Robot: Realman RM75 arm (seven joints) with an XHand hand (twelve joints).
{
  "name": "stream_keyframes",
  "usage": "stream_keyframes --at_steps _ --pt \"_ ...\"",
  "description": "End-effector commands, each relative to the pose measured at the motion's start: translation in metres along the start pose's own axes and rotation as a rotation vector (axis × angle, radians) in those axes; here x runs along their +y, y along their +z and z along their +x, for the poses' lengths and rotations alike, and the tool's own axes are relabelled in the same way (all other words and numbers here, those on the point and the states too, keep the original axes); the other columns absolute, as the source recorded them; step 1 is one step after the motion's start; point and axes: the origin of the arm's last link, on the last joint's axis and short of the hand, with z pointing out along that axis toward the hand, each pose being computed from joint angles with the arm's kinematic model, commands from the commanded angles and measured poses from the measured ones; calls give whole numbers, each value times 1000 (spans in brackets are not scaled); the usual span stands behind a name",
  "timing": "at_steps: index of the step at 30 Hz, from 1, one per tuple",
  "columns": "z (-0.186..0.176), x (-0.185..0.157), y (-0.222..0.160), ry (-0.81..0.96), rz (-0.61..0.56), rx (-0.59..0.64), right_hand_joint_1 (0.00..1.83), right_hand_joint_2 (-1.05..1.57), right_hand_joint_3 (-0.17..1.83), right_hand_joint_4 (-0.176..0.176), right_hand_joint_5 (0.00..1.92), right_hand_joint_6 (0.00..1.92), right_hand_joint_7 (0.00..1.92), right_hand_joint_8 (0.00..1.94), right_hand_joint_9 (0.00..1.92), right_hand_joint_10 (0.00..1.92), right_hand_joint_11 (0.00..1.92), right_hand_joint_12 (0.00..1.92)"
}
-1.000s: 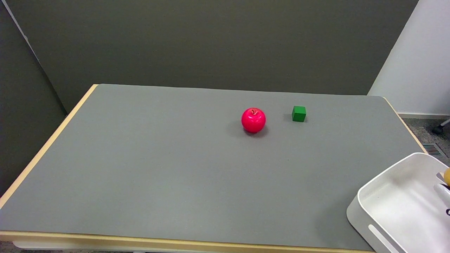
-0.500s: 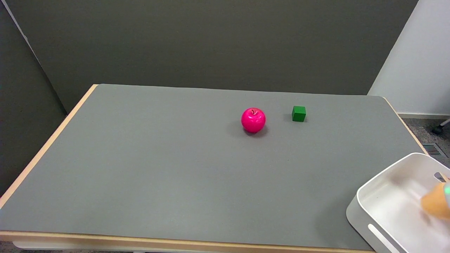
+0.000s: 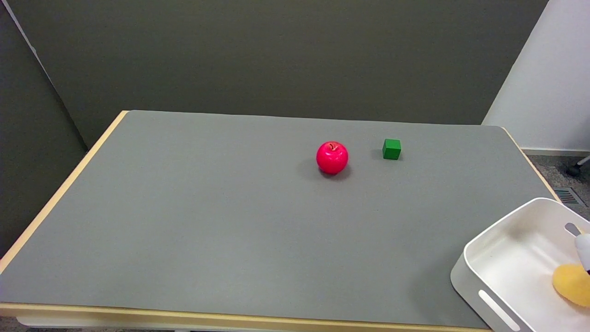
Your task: Place the yellow pear into the white box.
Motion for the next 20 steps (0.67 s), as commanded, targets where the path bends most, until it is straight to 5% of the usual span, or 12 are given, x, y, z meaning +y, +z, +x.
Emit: stream_keyframes --at_steps 1,10,12,20 --pt "-8 -55 43 151 298 48 317 452 856 -12 10 57 -1 31 -1 54 -1 812" --pt "-26 -127 66 30 582 66 409 446 905 1 57 249 68 44 12 142 4 717" --pt "-30 -130 66 2 589 52 303 462 879 14 42 326 42 163 -1 246 -1 820" --pt "-37 -134 65 21 575 26 420 454 923 17 40 397 45 183 5 220 3 772"
